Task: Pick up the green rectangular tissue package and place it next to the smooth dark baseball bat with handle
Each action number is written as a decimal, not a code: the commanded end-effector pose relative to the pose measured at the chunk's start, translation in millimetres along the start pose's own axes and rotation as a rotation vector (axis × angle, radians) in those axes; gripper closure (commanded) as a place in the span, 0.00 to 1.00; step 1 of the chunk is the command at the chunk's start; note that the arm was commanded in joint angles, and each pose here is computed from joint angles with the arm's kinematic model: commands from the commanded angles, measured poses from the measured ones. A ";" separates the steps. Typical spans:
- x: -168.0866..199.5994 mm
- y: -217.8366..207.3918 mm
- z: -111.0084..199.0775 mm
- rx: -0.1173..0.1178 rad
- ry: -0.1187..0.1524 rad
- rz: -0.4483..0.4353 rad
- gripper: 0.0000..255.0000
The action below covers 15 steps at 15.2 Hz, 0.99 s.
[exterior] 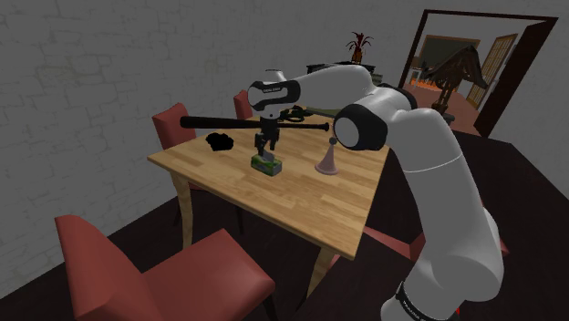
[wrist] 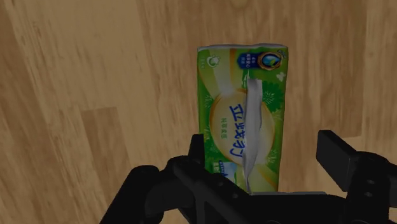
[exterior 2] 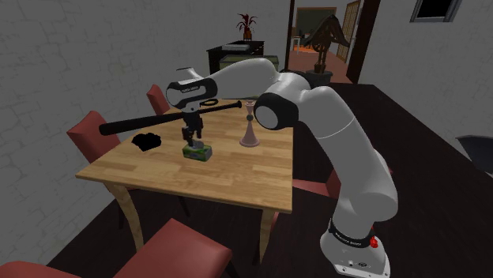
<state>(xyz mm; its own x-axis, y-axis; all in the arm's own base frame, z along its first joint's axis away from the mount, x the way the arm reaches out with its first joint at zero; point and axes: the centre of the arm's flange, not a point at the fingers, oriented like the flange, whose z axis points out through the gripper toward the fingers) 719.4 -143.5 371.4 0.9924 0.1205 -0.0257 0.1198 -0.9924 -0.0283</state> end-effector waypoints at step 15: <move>0.0 0.0 -50.0 0.000 0.000 0.000 0.00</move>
<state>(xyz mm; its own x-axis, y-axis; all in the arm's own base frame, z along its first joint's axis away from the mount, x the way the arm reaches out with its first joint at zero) 720.8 -144.8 421.3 0.9924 0.1205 -0.0256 0.1198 -0.9924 -0.0282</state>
